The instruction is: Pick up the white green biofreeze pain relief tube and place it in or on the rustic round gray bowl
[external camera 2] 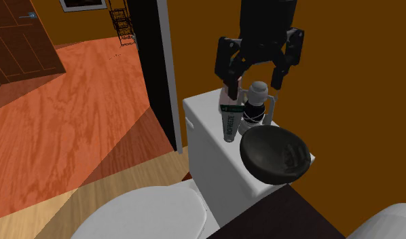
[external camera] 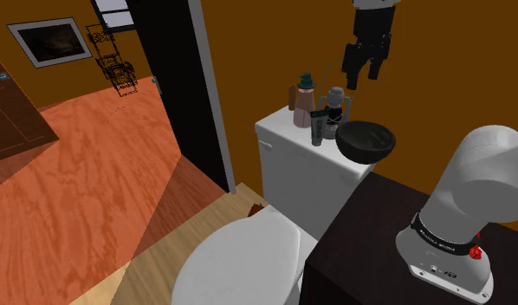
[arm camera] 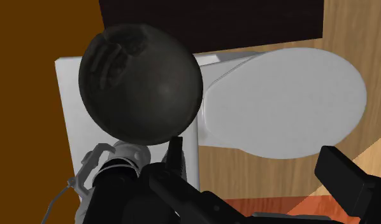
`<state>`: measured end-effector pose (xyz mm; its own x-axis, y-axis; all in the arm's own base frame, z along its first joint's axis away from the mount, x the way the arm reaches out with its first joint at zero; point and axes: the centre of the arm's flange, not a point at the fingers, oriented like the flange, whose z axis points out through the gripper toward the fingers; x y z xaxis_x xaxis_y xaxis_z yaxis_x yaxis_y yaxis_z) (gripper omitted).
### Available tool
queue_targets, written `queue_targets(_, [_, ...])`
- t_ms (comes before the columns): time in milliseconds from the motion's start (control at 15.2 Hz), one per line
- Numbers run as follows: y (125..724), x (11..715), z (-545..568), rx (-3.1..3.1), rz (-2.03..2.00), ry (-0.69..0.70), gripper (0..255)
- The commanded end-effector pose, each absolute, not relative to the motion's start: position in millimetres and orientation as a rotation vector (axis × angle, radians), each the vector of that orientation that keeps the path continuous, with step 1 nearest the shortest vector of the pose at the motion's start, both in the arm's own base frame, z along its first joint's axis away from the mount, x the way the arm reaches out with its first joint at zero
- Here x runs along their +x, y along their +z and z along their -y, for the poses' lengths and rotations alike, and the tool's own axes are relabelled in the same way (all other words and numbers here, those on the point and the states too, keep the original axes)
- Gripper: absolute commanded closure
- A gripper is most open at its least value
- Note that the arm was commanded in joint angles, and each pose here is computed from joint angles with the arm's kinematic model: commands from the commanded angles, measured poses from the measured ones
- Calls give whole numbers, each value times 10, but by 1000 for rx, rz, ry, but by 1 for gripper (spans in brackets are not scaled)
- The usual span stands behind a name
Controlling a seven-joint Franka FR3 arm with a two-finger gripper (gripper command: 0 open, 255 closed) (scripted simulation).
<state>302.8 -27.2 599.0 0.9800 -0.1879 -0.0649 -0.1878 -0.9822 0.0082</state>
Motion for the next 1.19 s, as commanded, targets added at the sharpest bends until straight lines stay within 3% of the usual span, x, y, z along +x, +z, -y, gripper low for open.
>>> queue_targets(0, [5990, 3028, 272, 3124, 296, -103, 0])
queue_targets(1122, [4631, 4447, 818, 2941, -955, 92, 0])
